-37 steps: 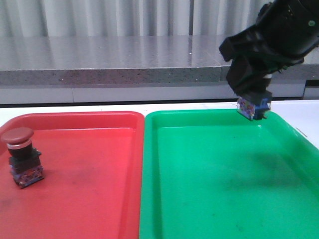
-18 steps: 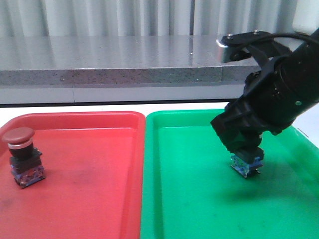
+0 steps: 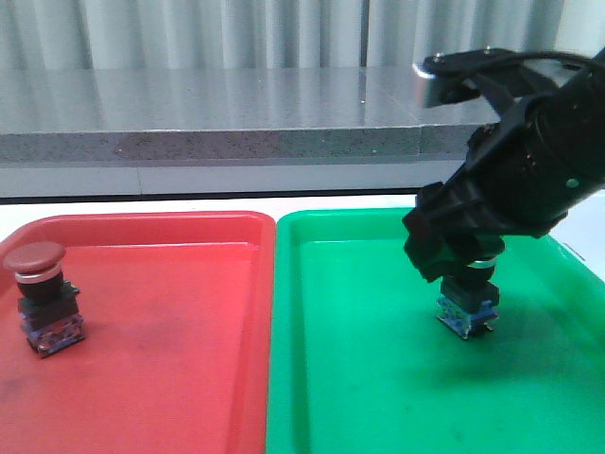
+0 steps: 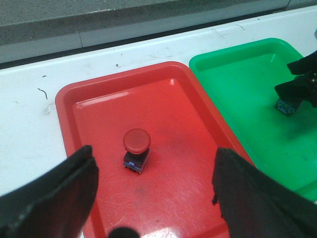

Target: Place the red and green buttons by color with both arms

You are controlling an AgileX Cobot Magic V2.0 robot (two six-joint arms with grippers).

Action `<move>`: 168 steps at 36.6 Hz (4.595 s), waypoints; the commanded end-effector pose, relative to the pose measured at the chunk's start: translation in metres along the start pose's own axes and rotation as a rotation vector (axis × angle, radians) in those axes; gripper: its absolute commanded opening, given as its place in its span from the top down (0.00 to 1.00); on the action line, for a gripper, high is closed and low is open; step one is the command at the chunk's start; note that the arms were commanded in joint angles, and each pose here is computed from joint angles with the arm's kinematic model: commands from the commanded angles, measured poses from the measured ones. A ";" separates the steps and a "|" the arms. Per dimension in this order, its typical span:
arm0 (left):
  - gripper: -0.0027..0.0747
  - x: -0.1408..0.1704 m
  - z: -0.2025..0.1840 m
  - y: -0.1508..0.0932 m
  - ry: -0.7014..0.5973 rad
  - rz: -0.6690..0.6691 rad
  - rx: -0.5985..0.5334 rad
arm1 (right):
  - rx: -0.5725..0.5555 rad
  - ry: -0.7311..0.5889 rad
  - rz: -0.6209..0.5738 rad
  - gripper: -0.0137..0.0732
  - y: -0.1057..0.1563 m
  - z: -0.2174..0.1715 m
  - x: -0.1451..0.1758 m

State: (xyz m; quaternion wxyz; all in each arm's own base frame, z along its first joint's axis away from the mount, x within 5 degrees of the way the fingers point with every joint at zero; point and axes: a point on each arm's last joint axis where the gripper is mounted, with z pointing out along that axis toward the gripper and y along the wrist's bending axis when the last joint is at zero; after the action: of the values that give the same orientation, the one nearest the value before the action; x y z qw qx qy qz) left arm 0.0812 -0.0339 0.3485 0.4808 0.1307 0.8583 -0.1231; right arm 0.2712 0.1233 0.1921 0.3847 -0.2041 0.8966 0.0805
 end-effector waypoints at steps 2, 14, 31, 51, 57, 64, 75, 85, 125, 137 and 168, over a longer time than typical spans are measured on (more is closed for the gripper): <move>0.34 -0.012 -0.004 -0.002 -0.090 -0.012 0.018 | 0.004 -0.138 -0.026 0.25 -0.001 -0.038 -0.026; 0.34 -0.012 -0.004 -0.002 -0.090 -0.012 0.018 | -0.024 -0.173 -0.025 0.25 0.002 -0.140 -0.025; 0.34 -0.012 -0.004 -0.002 -0.090 -0.012 0.018 | -0.050 -0.221 0.021 0.26 0.006 -0.232 0.012; 0.35 -0.015 -0.005 -0.002 -0.119 -0.012 0.019 | -0.049 -0.227 0.031 0.44 0.005 -0.234 0.012; 0.59 -0.015 -0.005 -0.002 -0.119 -0.012 0.019 | -0.049 -0.227 0.031 0.70 0.005 -0.234 0.012; 0.95 -0.015 -0.005 -0.002 -0.119 -0.012 0.019 | -0.048 -0.227 0.029 0.93 0.005 -0.234 0.012; 0.99 -0.015 -0.005 -0.002 -0.119 -0.012 0.019 | -0.047 -0.221 0.028 0.97 0.005 -0.234 0.012; 0.99 -0.010 -0.004 -0.002 -0.131 -0.007 0.024 | -0.047 -0.221 0.028 0.97 0.005 -0.234 0.012; 0.99 0.136 0.038 0.035 -0.690 -0.077 -0.349 | -0.047 -0.222 0.028 0.97 0.005 -0.234 0.012; 0.99 0.137 0.039 0.036 -0.686 -0.077 -0.349 | -0.047 -0.222 0.028 0.97 0.005 -0.234 0.012; 0.99 0.137 0.039 0.036 -0.686 -0.077 -0.349 | -0.039 -0.243 0.019 0.97 0.005 -0.236 0.014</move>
State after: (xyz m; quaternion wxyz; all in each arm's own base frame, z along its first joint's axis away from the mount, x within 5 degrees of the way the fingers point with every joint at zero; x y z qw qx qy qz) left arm 0.0561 0.0002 0.2084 0.7244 -0.0281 0.6883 -0.0261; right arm 0.1052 0.0533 0.3317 0.4377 -0.1936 0.8693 0.1239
